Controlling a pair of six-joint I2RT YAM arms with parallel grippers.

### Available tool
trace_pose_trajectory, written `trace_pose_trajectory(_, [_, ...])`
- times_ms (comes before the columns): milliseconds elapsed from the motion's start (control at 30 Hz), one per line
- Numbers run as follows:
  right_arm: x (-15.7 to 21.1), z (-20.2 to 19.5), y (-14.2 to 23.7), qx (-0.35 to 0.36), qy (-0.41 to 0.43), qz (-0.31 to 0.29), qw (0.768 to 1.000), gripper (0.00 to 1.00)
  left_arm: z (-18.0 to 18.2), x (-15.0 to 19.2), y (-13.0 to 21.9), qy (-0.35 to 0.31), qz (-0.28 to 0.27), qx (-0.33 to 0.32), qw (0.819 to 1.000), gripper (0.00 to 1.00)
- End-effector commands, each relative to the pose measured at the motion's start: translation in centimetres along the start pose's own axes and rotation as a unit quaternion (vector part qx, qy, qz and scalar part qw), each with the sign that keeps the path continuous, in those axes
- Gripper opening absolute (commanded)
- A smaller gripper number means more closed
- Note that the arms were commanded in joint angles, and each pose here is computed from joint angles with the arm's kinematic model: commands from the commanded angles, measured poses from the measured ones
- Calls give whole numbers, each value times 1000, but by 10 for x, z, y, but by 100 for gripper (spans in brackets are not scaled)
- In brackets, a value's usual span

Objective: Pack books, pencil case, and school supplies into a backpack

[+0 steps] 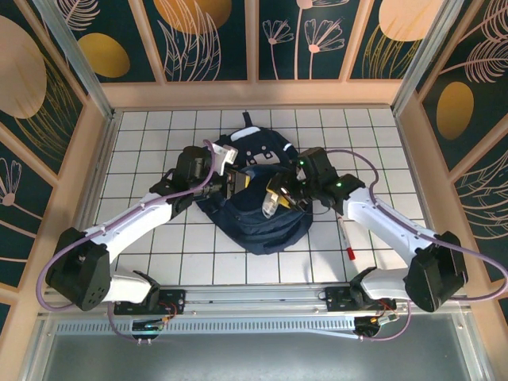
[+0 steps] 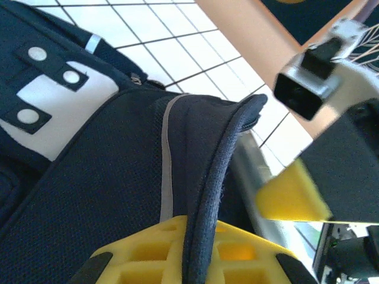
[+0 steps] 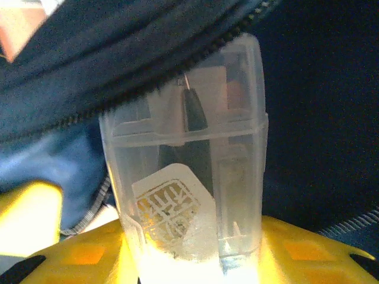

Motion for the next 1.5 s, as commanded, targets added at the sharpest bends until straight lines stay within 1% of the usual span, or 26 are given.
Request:
trace_pose_trajectory(0, [-8,25,-19,-71,-100,-12,992,50,-33,-36,9,-15,-68,81,994,0])
trace_pose_trajectory(100, [-12,29,-31,-87,-146,-21,985,58,-35,-33,7,0,-62,96,993,0])
trace_pose_trajectory(200, [-11,32,-34,-92,-161,-22,982,66,-33,-29,6,3,-62,95,994,0])
trace_pose_trajectory(300, [-10,25,-26,-69,-141,-34,987,70,-31,-26,5,3,-58,92,994,0])
trace_pose_trajectory(433, [-4,-3,-14,-32,-117,-53,991,69,-28,-21,4,7,-52,85,995,0])
trace_pose_trajectory(567, [2,-28,-3,-4,-80,-70,994,60,-24,-17,1,11,-47,81,996,0])
trace_pose_trajectory(600, [2,-31,-1,1,-71,-75,995,53,-24,-18,1,12,-47,81,995,0])
trace_pose_trajectory(667, [1,-30,1,-4,-54,-80,995,37,-23,-18,0,16,-47,79,996,1])
trace_pose_trajectory(700, [-1,-26,4,-7,-37,-89,995,32,-22,-18,0,16,-47,79,996,1])
trace_pose_trajectory(733, [-4,-22,9,-7,-25,-102,994,32,-22,-18,-1,14,-47,79,996,2])
trace_pose_trajectory(767, [-9,-18,17,1,-2,-121,993,33,-22,-18,-2,14,-45,78,996,2])
trace_pose_trajectory(800, [-16,-16,26,12,20,-141,990,37,-21,-18,-3,13,-43,77,996,2])
trace_pose_trajectory(867, [-35,-22,50,59,74,-194,976,51,-20,-19,-3,7,-40,73,996,3])
trace_pose_trajectory(900, [-45,-34,61,95,83,-222,967,56,-20,-19,-3,4,-40,70,997,3])
trace_pose_trajectory(967, [-66,-77,88,189,89,-269,940,63,-14,-17,-5,3,-40,56,998,3])
trace_pose_trajectory(1033, [-82,-125,106,249,71,-272,927,69,-12,-14,-7,3,-36,56,998,3])
trace_pose_trajectory(1067, [-86,-145,109,259,58,-258,929,71,-12,-14,-8,3,-33,57,998,3])
trace_pose_trajectory(1133, [-84,-177,106,259,19,-218,941,75,-10,-14,-10,4,-27,52,998,3])
trace_pose_trajectory(1233, [-75,-207,94,242,-29,-176,954,77,-9,-17,-9,-6,-24,43,999,3])
trace_pose_trajectory(1300, [-76,-206,92,236,-28,-179,955,77,-9,-18,-9,-17,-23,36,999,4])
trace_pose_trajectory(1400, [-85,-197,105,237,-18,-214,947,77,-6,-15,-10,-21,-12,27,999,5])
trace_pose_trajectory(1467, [-88,-191,109,236,-6,-222,946,78,-5,-11,-11,-21,-3,29,999,6])
Point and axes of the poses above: each hand's point on the last joint's axis, 136 mm out from that joint toward the fingers, its own y axis back along the fingers, its own z axis along the line the jaws close on, x = y × z, the point moved 2 cm from there along y, back along the fingers, and after that the axes turned 4 degrees about -y, right-handed, at the moved point
